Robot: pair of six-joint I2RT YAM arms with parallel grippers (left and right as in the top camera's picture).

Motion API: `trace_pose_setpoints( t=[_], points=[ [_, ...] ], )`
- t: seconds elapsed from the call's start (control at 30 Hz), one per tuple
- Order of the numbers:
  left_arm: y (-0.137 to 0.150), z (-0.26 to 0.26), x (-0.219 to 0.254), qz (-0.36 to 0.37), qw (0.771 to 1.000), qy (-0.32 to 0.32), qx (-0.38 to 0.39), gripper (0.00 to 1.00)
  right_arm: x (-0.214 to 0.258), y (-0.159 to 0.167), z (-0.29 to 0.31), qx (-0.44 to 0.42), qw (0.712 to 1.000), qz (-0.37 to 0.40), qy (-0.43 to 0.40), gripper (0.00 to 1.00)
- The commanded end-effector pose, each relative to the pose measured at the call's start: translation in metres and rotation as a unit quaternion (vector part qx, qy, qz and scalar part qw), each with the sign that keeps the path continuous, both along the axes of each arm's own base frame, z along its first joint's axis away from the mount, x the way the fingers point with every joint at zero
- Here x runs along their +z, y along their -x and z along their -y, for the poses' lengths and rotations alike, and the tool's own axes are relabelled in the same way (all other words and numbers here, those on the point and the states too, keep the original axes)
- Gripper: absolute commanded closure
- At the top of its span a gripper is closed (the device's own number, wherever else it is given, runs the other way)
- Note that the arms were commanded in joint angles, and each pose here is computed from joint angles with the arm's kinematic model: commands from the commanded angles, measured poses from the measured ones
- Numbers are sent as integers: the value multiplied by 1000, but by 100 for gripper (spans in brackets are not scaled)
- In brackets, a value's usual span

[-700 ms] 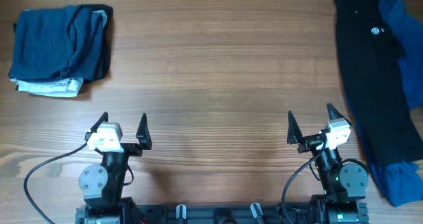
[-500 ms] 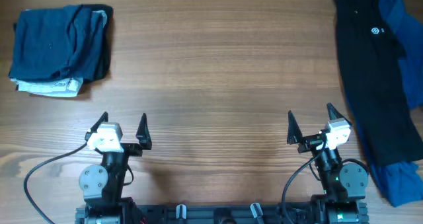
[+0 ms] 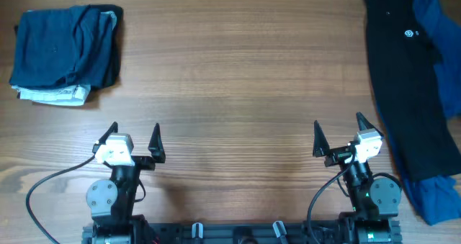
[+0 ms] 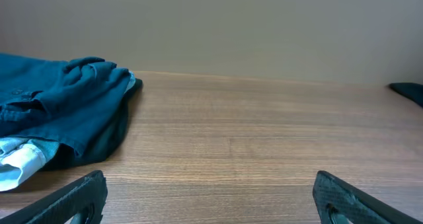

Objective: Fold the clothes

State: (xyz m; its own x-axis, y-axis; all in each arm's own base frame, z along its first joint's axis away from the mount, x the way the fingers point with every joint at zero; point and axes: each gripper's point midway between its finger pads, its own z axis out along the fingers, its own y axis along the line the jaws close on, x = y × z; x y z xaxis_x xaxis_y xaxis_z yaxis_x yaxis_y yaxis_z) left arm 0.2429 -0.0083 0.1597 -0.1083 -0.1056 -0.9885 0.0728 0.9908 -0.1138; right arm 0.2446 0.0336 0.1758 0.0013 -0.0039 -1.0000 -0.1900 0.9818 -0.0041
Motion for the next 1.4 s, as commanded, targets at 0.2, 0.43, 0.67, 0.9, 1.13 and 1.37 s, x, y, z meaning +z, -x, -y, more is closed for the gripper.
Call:
trace_pose_setpoints(
  t=[0.2,0.43,0.67,0.9,1.13,1.37],
  points=[
    [0,0,-2,-1,1000,6,3,0,0,0,0,-2,1000,0,-3,0],
    [0,-1,-2,-1,1000,5,3,0,0,0,0,-2,1000,0,-3,0],
    [0,-1,0,4,1000,3,3,0,0,0,0,-2,999,-6,-35,0],
    [-1,3,8,19,1000,3,-6,0,29,2,-3,10,998,52,-43,0],
    [7,42,68,108,987,-6,-123,0,97,11,-12,38,994,99,-32,0],
    [-55,50,103,-16,986,25,-164,0,159,-62,-18,50,999,11,-12,0]
  ],
)
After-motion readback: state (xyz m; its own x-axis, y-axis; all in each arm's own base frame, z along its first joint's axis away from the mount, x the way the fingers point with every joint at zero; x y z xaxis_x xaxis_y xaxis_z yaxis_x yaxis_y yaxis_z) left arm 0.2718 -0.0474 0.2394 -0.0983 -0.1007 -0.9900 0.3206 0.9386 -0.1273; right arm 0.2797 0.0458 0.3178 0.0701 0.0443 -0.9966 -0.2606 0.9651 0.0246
